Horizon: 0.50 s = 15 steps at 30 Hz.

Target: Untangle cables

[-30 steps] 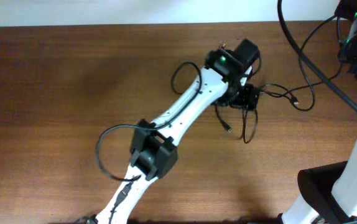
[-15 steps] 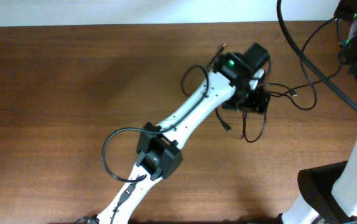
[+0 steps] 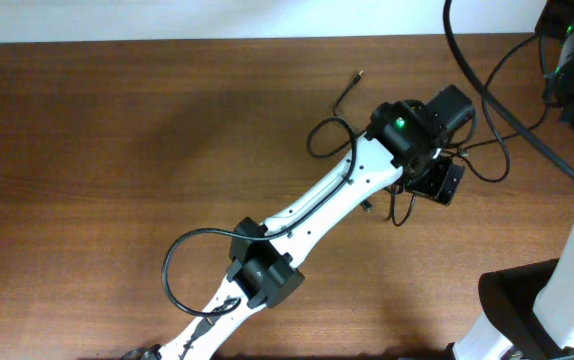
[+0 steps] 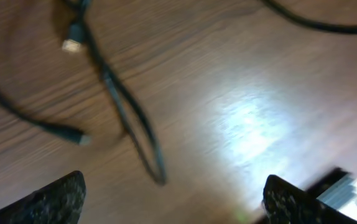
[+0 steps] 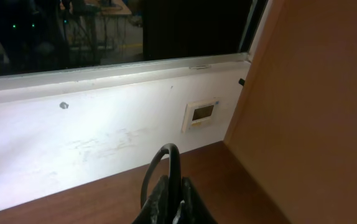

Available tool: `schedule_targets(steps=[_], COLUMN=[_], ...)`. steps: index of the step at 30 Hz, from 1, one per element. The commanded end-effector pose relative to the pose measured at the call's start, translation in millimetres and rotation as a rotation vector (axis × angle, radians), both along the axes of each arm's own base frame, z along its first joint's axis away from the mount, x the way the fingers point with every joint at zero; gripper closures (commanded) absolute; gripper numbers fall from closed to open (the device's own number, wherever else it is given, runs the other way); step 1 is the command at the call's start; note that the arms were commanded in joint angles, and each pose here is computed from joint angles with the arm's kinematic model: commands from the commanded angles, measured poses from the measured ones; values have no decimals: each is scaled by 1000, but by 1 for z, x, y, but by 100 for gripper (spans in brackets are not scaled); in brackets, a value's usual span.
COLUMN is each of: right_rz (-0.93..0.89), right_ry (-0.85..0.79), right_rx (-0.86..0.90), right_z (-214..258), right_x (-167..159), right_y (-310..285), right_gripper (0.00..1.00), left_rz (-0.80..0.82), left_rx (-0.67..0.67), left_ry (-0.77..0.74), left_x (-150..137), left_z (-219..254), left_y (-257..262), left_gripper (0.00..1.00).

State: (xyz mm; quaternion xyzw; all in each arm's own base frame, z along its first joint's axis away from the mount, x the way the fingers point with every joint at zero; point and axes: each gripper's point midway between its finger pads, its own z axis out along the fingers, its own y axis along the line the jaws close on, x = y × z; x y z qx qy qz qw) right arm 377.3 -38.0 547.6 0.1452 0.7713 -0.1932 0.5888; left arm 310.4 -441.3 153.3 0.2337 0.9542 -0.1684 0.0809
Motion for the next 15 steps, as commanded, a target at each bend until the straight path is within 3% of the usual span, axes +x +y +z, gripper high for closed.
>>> schedule_targets(steps=[1,4,15], right_rz=[-6,9,41], right_ry=[-19,-14,-1], right_rx=[13,17,25], right_z=[4,3,0], right_x=[-4,-3,-1], right_y=[-3,0,5], right_gripper=[96,96,96], left_rz=[137,232,207], left_rx=[156,221,139], left_ry=[-77,-81,-125], left_x=[24,31,22], left_z=[-9,-12,-19], left_y=[37,57,14], left_gripper=[10,10,10])
